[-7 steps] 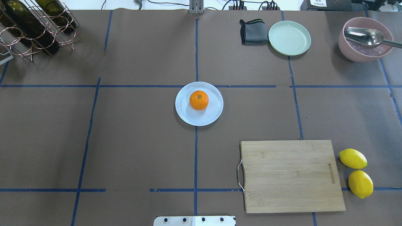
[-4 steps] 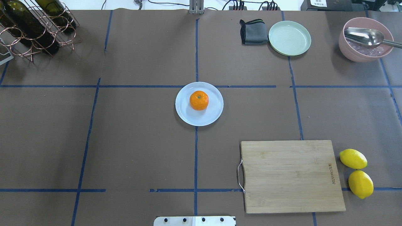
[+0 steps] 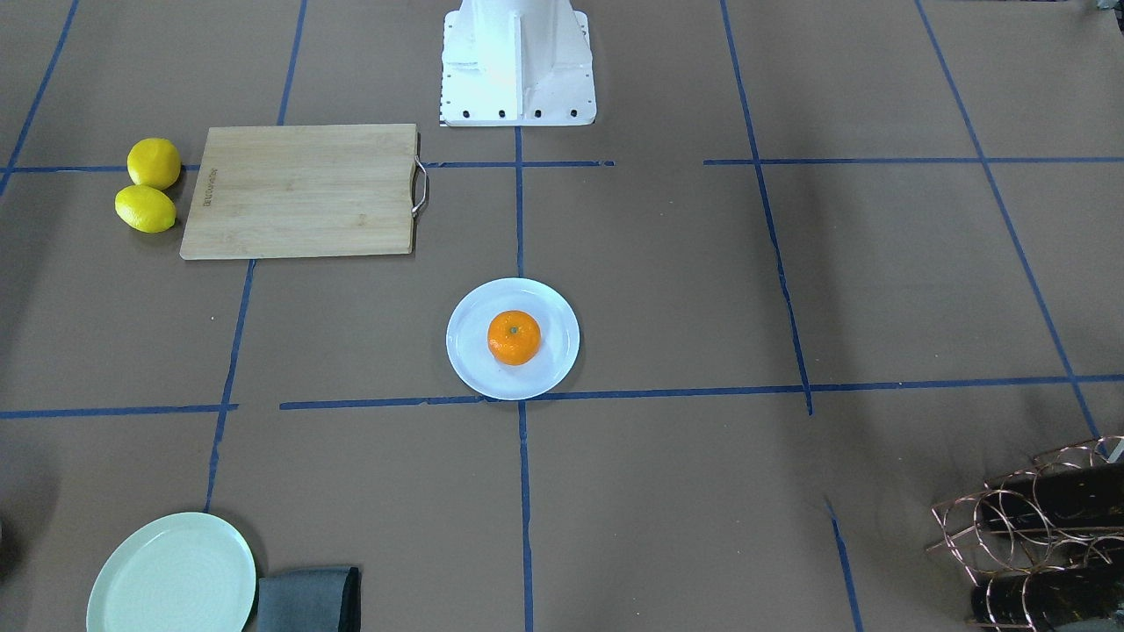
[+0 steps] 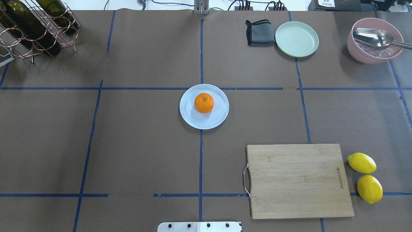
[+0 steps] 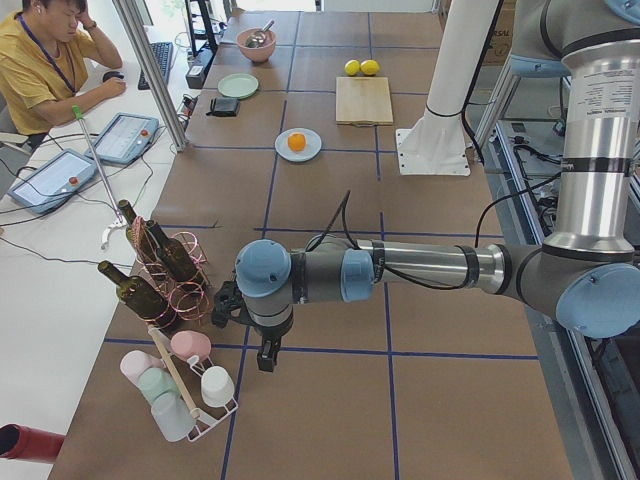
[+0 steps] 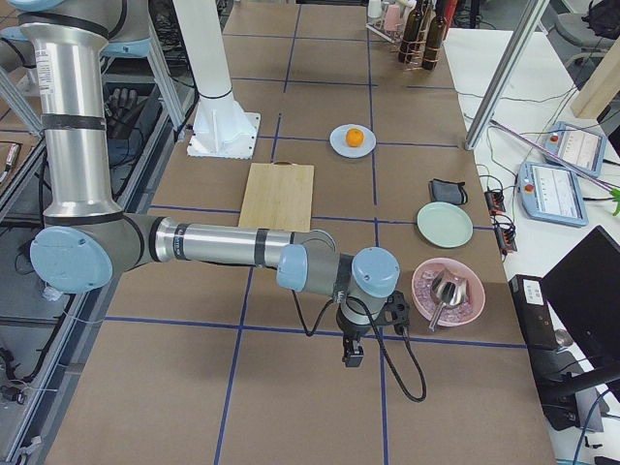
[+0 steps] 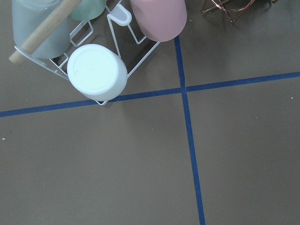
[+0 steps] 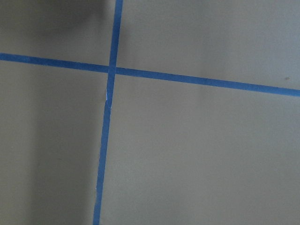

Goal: Pick orange to plate

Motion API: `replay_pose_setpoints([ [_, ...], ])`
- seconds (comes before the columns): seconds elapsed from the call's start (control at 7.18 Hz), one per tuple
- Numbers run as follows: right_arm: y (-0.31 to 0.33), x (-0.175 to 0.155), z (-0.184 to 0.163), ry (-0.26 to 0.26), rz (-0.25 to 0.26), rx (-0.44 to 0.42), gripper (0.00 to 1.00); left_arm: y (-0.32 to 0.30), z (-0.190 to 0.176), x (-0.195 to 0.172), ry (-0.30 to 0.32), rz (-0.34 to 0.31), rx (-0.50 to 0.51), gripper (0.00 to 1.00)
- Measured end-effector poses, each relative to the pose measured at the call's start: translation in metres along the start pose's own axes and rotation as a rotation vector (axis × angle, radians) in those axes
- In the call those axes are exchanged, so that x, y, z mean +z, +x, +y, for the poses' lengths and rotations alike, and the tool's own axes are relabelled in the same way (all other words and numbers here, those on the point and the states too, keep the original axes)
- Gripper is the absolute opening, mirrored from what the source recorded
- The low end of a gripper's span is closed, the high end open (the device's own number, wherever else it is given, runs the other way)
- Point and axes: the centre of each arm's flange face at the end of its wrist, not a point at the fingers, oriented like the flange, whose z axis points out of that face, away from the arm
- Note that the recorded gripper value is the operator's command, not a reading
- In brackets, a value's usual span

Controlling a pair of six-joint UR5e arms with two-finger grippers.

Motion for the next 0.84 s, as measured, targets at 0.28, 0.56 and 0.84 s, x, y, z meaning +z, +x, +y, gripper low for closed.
replay_pose_setpoints([
  [0.28,0.0006,0.0021,0.0033,0.012,-0.002,-0.013,1.00,0.0017,0.0013,0.0015,-0.001,0.000,0.016,1.00],
  [0.56,0.0014,0.0046,0.0061,0.010,-0.003,-0.015,1.00,0.0020,0.0015,0.0025,-0.002,0.000,0.019,1.00],
  [0.84,0.0014,0.0061,0.0071,0.008,-0.005,-0.014,1.00,0.0017,0.0015,0.0027,-0.003,-0.001,0.019,1.00],
])
